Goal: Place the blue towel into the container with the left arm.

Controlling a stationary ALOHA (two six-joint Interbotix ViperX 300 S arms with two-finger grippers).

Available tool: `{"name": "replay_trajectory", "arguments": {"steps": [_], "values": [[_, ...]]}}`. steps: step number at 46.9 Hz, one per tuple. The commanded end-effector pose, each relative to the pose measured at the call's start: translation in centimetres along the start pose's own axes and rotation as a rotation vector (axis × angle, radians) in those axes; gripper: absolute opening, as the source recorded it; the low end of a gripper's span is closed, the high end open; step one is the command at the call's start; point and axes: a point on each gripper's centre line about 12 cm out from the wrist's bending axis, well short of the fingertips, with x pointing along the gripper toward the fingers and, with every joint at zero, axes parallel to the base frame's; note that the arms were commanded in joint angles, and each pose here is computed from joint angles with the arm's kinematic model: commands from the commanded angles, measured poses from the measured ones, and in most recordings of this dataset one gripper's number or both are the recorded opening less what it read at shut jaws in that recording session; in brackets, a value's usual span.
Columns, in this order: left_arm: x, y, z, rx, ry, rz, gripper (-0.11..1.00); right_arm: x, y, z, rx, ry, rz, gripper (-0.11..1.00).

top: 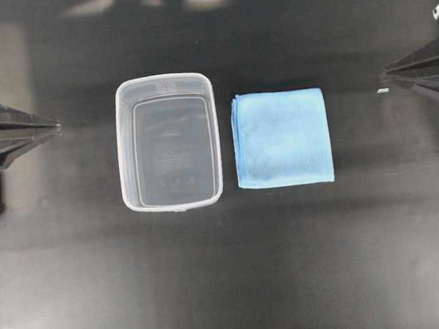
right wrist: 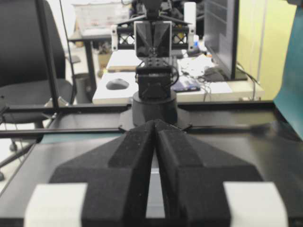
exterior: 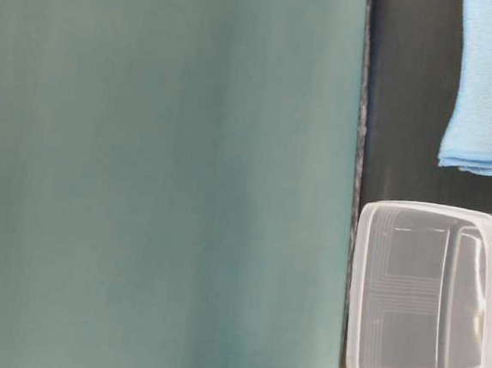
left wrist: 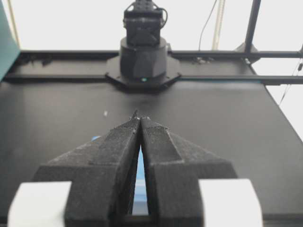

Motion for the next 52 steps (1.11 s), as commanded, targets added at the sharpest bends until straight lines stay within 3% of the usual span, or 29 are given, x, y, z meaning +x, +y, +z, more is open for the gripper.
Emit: {"name": "replay_trajectory", "arguments": {"steps": [1, 10, 22, 28, 32, 41, 46, 52], "values": [[0.7, 0.1, 1.4, 0.018, 0.005, -0.001, 0.06, 0.2, -0.1, 0.3, 0.007, -0.012, -0.006, 0.01], [2.9, 0.5, 2.8, -0.009, 0.137, 0.021, 0.0, -0.4, -0.1, 0.4, 0.013, -0.022, -0.008, 0.0], [8.0, 1.4, 4.4, 0.003, 0.355, 0.051, 0.0, -0.7, -0.9, -0.2, 0.061, 0.018, -0.05, 0.0], [11.3, 1.8, 4.0, 0.003, 0.436, 0.06, 0.0, -1.0, -1.2, -0.5, 0.072, 0.058, -0.068, 0.04], [13.6, 2.1, 3.3, 0.002, 0.49, 0.067, 0.0, -1.3, -1.3, -0.6, 0.072, 0.075, -0.074, 0.19], [18.1, 3.0, 1.9, 0.0, 0.614, 0.084, 0.01, -1.8, -1.6, -0.2, 0.073, 0.071, -0.093, 0.7], [20.8, 3.2, 0.8, 0.0, 0.688, 0.083, 0.18, -2.0, -1.7, 0.3, 0.072, 0.049, -0.099, 0.79], [24.1, 3.3, -0.8, -0.003, 0.75, 0.081, 0.55, -2.3, -1.7, 0.5, 0.073, 0.037, -0.098, 0.79]]}}
